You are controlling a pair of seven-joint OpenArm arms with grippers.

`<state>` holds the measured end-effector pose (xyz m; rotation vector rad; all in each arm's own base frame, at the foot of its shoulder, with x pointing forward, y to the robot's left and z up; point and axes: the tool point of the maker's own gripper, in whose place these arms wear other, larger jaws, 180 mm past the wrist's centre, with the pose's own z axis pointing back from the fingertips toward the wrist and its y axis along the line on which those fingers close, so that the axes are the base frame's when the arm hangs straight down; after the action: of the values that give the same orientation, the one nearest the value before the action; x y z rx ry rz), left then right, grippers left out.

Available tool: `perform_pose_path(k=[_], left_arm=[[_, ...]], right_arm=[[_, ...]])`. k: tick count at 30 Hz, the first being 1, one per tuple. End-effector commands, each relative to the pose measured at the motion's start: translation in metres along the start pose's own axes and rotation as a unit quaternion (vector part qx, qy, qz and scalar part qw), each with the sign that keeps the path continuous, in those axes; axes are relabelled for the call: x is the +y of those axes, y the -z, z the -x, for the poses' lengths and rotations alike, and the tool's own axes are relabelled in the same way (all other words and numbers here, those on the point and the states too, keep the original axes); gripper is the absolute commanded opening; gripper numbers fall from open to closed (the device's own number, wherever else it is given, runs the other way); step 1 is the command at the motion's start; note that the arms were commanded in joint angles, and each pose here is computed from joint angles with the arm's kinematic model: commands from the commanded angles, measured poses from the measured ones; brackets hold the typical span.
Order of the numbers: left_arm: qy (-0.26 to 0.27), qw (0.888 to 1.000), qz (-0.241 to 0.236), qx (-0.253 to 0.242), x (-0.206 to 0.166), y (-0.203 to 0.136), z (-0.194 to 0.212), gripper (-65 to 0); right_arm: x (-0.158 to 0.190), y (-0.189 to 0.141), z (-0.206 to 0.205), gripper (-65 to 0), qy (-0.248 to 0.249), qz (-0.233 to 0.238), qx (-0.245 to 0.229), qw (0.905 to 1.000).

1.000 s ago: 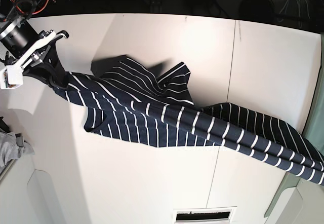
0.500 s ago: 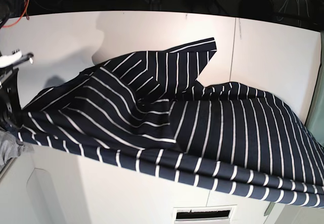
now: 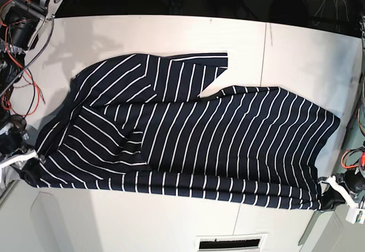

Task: Layout the t-shirt on the table in an organized manner, then fold the t-shirt properly
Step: 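Lift the corner with the right gripper and drag it outward to spread, then release the shirt and move the right gripper to the shirt's edge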

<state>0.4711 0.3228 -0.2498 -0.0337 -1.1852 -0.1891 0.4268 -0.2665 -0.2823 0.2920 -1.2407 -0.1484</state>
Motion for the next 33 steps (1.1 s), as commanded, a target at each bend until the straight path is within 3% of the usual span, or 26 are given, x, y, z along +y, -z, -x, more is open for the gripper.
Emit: perform_pose_path(k=[1,2,4,6,8,11,13,17,23,33], left_arm=[[0.002,0.998,-0.015,-0.055,0.015,-0.004,-0.045,-65.0],[-0.002,0.998,-0.015,-0.061,0.014,-0.001,-0.052,-65.0],[-0.006,0.997,-0.014,-0.071,0.014,0.001,-0.064,-54.1],[-0.012,0.998,-0.011,-0.068,0.013,0.002,-0.067,-40.0],[-0.027,0.999,-0.002,-0.046,0.010,0.003,-0.060,-31.5],[-0.036,0.999,0.010,-0.005,0.005,0.003,-0.044,-31.4],[-0.029,0.999,0.033,0.013,-0.003,0.003,-0.038,-31.5],[-0.031,0.997,0.038,0.054,0.001,-0.004,-0.018,-31.5],[-0.029,0.993,0.016,0.117,0.028,-0.033,0.038,-31.5],[-0.077,0.976,0.031,0.201,0.016,-0.062,0.122,-31.5]], right_arm=[[0.001,0.006,-0.040,-44.6,0.000,-0.007,-0.052,0.9986],[-0.001,0.012,-0.043,-39.0,0.010,-0.004,-0.051,0.9986],[-0.005,0.020,-0.047,-30.9,0.027,0.001,-0.051,0.9983],[-0.005,0.024,-0.041,-28.9,0.034,-0.001,-0.035,0.9988],[0.001,0.026,-0.027,-29.0,0.042,-0.009,-0.001,0.9991],[0.013,0.025,-0.008,-29.0,0.067,-0.038,0.041,0.9962],[0.025,0.020,0.000,-29.0,0.082,-0.076,0.044,0.9928],[0.036,0.002,0.045,-29.0,0.122,-0.114,0.088,0.9820],[0.039,-0.038,0.141,-29.0,0.178,-0.105,0.171,0.9633],[0.040,-0.087,0.203,-29.0,0.191,-0.088,0.232,0.9496]])
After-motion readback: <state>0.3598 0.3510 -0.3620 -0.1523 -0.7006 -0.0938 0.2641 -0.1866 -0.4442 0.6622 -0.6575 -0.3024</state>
